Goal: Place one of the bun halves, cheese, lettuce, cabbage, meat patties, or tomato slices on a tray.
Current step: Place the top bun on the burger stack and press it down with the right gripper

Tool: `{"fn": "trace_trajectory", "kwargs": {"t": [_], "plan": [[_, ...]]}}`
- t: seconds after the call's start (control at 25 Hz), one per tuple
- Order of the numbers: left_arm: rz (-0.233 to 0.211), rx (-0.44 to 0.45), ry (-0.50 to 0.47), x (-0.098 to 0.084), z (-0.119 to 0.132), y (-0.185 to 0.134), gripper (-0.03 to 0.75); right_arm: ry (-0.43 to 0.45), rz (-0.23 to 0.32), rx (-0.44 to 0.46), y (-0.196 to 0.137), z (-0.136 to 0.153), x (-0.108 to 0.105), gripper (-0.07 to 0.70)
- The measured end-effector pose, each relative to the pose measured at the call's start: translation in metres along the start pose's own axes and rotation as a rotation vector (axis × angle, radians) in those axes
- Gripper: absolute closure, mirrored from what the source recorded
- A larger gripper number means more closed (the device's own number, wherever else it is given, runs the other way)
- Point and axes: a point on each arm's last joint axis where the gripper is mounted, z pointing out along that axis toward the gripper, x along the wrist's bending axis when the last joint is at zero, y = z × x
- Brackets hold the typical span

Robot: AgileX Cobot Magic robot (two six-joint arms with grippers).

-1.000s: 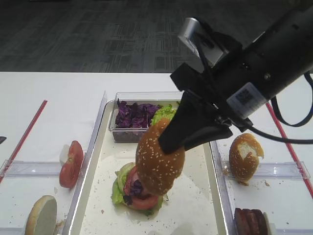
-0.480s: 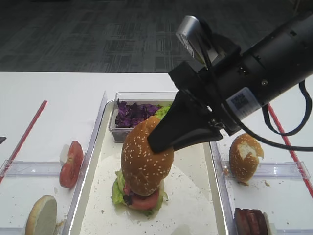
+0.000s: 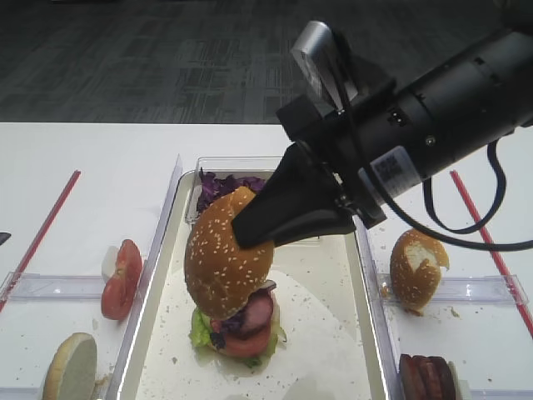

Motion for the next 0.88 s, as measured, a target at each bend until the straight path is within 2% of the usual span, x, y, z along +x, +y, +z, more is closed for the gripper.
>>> {"fn": "trace_trajectory", "kwargs": {"t": [0.32,0.52,0.88], "plan": [[-0.002,0.0,-0.005,0.0,0.0,0.0,0.224,0.075,0.044,-0.035,0.014,0.016,-0.03,0.499],[0.0,0.0,0.0,0.0,0.0,0.0,0.224,0.058,0.092,-0.069,0.021,0.01,-0.054,0.507],[-0.002,0.0,-0.005,0.0,0.0,0.0,0.224,0.04,0.103,-0.05,0.02,0.015,-0.07,0.516]]}}
